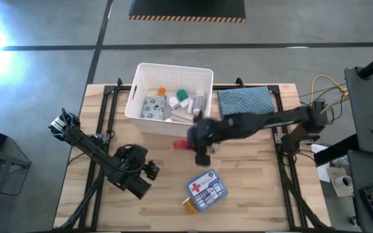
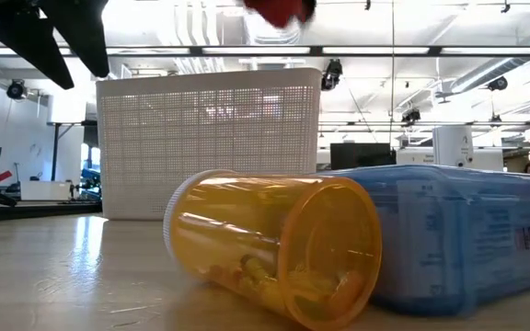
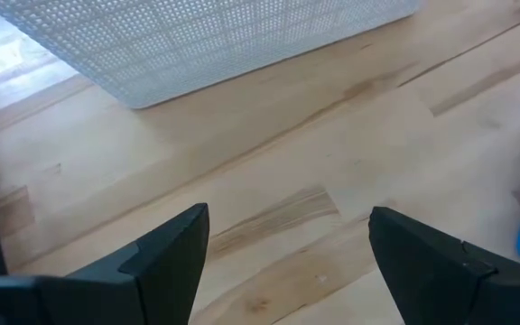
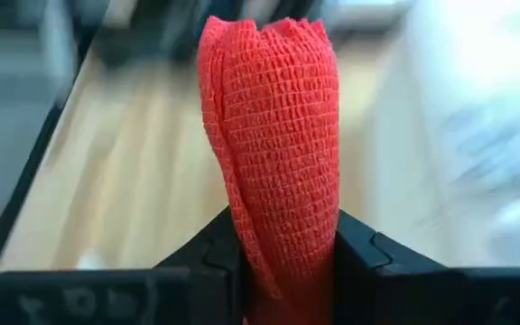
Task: Pick & place medical supplies in basket/bin
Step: Put the red bandage roll into the white bin, then put the orange pill bottle into the white bin
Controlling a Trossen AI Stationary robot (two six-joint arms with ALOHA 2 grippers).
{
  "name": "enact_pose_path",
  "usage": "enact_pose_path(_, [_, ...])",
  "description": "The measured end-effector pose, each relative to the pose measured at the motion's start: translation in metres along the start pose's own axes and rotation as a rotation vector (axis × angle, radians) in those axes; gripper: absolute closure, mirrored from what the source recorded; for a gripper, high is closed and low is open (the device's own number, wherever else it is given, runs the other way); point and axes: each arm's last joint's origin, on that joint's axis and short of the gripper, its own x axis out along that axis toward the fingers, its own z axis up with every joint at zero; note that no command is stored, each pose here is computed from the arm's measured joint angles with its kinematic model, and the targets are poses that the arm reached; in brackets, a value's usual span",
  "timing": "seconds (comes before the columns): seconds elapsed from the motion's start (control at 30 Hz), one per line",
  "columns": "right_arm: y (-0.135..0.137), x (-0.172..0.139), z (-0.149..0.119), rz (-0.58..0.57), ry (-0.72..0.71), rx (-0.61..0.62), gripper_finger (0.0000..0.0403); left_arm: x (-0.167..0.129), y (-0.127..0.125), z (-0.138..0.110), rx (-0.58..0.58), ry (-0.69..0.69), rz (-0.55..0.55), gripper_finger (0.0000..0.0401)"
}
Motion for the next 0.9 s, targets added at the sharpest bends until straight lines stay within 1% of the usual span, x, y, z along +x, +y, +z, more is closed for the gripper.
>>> enact_pose_path(0.1, [-0.013,-0.042,0.029,-0.208,-0.271,-0.012,0.0292,0.000,-0.001,0.000,-0.014,0.001,-0.008,0.0120])
enact_pose_path(0.13, [-0.022,-0.052,0.035,-0.271,-0.336,-0.008,0.0284,0.000,-0.001,0.000,-0.018,0.003,-0.013,0.0120])
enact_pose_path(0.2, [-0.048,-0.062,0.043,-0.353,-0.402,0.024,0.0265,0.000,-0.002,0.000,-0.021,0.003,-0.017,0.0120])
enact_pose_path(0.27, [-0.079,-0.059,0.038,-0.419,-0.356,0.092,0.0243,0.000,-0.002,0.000,-0.023,0.002,-0.021,0.0119])
enact_pose_path(0.33, [-0.107,-0.050,0.030,-0.478,-0.304,0.205,0.0216,0.000,-0.002,0.000,-0.023,0.002,-0.021,0.0119])
enact_pose_path(0.4, [-0.127,-0.048,0.022,-0.497,-0.261,0.293,0.0187,0.000,-0.002,0.000,-0.022,0.002,-0.021,0.0119])
enact_pose_path(0.47, [-0.136,-0.053,0.024,-0.489,-0.260,0.326,0.0158,0.000,-0.002,0.000,-0.022,0.002,-0.021,0.0119])
enact_pose_path(0.53, [-0.139,-0.057,0.024,-0.494,-0.247,0.333,0.0130,0.000,-0.002,-0.001,-0.019,0.002,-0.022,0.0119])
enact_pose_path(0.6, [-0.136,-0.060,0.028,-0.493,-0.251,0.298,0.0108,0.000,-0.003,-0.001,-0.001,0.003,-0.032,0.0119])
enact_pose_path(0.67, [-0.128,-0.068,0.033,-0.485,-0.258,0.226,0.0090,0.000,-0.007,-0.001,0.049,0.007,-0.062,0.0119])
enact_pose_path(0.73, [-0.114,-0.085,0.038,-0.462,-0.266,0.169,0.0077,-0.001,-0.013,-0.002,0.126,0.009,-0.122,0.0119])
enact_pose_path(0.8, [-0.100,-0.097,0.038,-0.414,-0.216,0.104,0.0068,-0.004,-0.024,-0.005,0.265,0.001,-0.228,0.0119])
enact_pose_path(0.9, [-0.074,-0.102,0.026,-0.328,-0.076,0.010,0.0062,-0.012,-0.042,-0.015,0.558,-0.019,-0.417,0.0120])
